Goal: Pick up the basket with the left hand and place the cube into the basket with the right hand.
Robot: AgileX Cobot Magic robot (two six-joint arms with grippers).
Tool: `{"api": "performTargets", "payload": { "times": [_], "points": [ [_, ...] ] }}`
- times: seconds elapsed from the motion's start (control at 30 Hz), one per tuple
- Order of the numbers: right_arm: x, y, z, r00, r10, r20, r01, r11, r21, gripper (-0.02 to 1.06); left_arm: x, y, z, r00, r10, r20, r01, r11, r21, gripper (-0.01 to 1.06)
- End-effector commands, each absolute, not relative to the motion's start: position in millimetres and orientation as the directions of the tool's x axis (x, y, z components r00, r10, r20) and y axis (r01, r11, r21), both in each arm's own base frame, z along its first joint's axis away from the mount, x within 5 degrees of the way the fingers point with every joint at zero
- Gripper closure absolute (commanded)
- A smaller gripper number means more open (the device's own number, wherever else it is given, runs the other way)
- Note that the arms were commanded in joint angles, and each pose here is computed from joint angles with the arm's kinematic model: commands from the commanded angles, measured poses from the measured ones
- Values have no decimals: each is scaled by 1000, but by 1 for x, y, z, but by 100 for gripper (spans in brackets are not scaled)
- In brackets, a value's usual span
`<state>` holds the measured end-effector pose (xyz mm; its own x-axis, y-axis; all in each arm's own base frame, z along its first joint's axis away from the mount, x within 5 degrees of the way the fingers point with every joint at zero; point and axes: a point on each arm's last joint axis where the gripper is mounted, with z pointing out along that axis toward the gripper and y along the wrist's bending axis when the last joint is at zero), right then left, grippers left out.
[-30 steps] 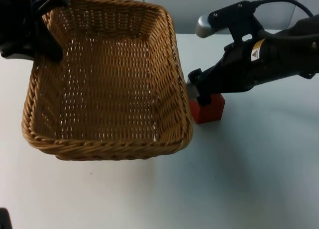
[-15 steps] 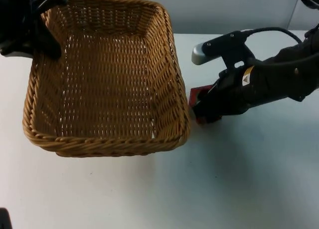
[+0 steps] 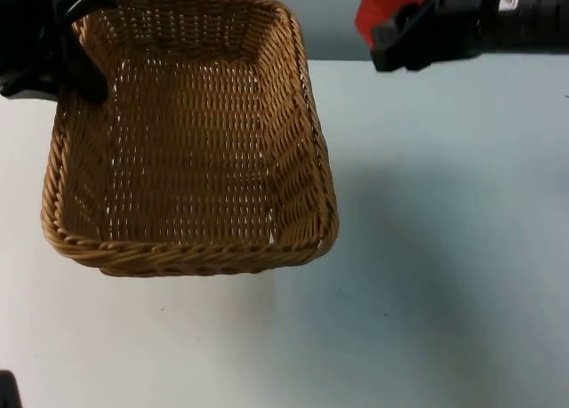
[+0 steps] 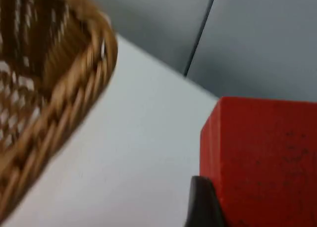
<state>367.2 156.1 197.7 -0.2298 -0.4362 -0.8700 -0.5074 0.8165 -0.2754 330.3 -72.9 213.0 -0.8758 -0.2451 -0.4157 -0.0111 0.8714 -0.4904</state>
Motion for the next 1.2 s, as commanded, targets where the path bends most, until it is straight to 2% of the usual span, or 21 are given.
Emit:
{"api": "performTargets", "payload": {
  "times": [0.0, 0.07, 0.1, 0.17, 0.3, 0.43, 0.53, 0.57, 0.7, 0.87, 1.03, 1.13, 1.17],
  "points": [
    [360, 159, 234, -121, -408, -905, -492, 817, -303, 105, 331, -73, 220, -861, -276, -426, -22, 859, -512, 105],
    [349, 165, 259, -88, -341, -936, -492, 832, -257, 105, 331, -73, 220, -861, -276, -426, -22, 859, -512, 105],
    [349, 165, 259, -88, -341, -936, -492, 832, -257, 105, 331, -73, 220, -861, -276, -426, -22, 859, -512, 105],
    [335, 180, 271, -94, -266, -960, -521, 834, -180, 105, 331, -73, 220, -861, -276, -426, -22, 859, -512, 105],
    [322, 205, 266, -100, -272, -957, -582, 796, -165, 105, 331, -73, 220, -861, -276, -426, -22, 859, -512, 105],
    [312, 229, 253, -104, -291, -951, -638, 753, -161, 100, 331, -73, 220, -861, -276, -426, -22, 859, -512, 105],
    [304, 254, 227, -123, -324, -938, -690, 707, -154, 86, 331, -73, 220, -861, -276, -426, -22, 859, -512, 105],
    [304, 254, 227, -123, -324, -938, -690, 707, -154, 86, 331, -73, 220, -861, -276, -426, -22, 859, -512, 105],
    [297, 272, 198, -154, -371, -916, -731, 667, -148, 70, 331, -73, 220, -861, -276, -426, -22, 859, -512, 105],
    [293, 282, 183, -159, -383, -910, -749, 647, -142, 60, 331, -73, 220, -861, -276, -426, -22, 859, -512, 105],
    [293, 283, 185, -139, -371, -918, -750, 645, -147, 50, 331, -73, 220, -861, -277, -427, -22, 859, -512, 105],
    [292, 285, 187, -118, -358, -926, -754, 639, -151, 15, 331, -73, 220, -861, -277, -427, -22, 859, -512, 105],
    [292, 285, 187, -118, -358, -926, -754, 639, -151, 15, 331, -73, 220, -861, -277, -427, -22, 859, -512, 105]
  ]
}}
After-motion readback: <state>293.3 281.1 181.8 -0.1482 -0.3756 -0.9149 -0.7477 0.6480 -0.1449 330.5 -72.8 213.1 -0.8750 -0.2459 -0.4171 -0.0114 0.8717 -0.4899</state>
